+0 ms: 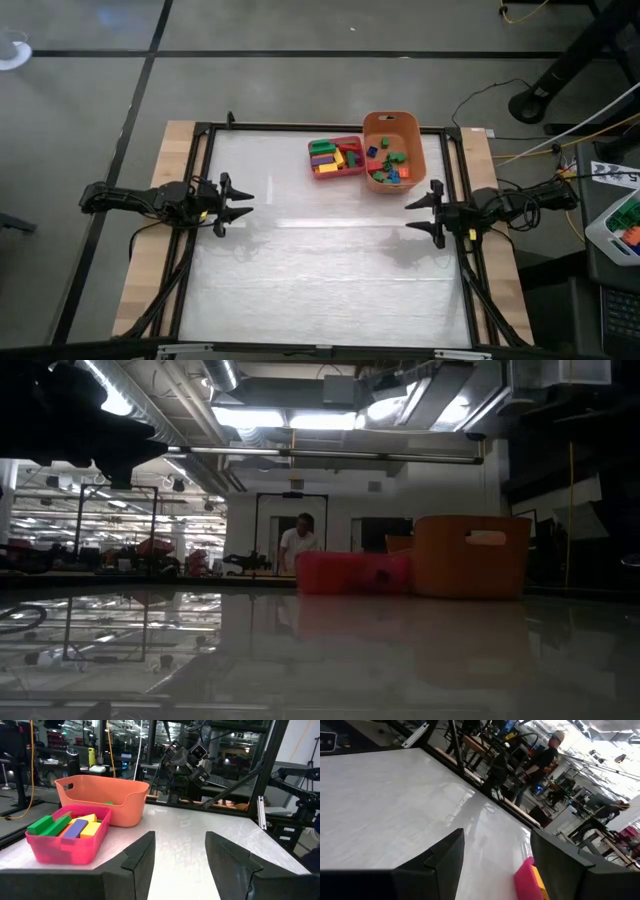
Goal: Sort blocks by size
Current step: Return to Home Position
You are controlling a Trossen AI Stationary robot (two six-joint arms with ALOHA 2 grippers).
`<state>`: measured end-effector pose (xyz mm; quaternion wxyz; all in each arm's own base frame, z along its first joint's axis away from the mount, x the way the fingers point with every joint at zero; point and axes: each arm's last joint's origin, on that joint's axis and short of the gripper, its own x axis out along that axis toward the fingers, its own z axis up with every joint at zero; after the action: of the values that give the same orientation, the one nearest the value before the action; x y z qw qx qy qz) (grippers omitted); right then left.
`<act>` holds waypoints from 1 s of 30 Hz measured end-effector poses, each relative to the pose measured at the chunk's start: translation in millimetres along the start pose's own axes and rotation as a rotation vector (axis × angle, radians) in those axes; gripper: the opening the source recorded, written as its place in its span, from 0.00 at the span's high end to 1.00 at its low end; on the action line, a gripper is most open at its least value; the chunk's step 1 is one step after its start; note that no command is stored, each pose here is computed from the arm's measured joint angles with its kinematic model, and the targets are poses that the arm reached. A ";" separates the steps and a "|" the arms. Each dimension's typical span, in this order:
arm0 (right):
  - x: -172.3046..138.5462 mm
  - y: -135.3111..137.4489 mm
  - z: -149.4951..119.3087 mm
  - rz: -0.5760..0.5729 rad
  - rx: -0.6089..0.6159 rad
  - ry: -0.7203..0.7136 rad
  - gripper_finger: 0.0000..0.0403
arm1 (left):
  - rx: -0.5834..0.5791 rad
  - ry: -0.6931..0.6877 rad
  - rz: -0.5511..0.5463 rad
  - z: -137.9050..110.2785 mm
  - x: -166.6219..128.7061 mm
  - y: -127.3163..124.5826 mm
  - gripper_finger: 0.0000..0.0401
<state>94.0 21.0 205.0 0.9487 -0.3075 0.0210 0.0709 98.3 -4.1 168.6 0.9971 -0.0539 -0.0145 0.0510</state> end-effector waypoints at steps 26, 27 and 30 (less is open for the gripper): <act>13.0 26.6 -36.2 0.068 -0.104 -0.029 0.44 | 0.000 0.000 0.000 0.0 0.0 0.0 0.60; 13.1 24.6 -37.6 0.049 -0.102 -0.016 0.44 | 0.000 0.000 0.000 0.0 0.0 0.0 0.60; 13.4 16.9 -43.1 -0.022 -0.094 0.040 0.44 | 0.000 0.000 0.000 0.0 0.0 0.0 0.60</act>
<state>104.9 10.9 159.2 0.9333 -0.3533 0.0331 0.0555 98.3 -4.1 168.6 0.9971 -0.0539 -0.0146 0.0510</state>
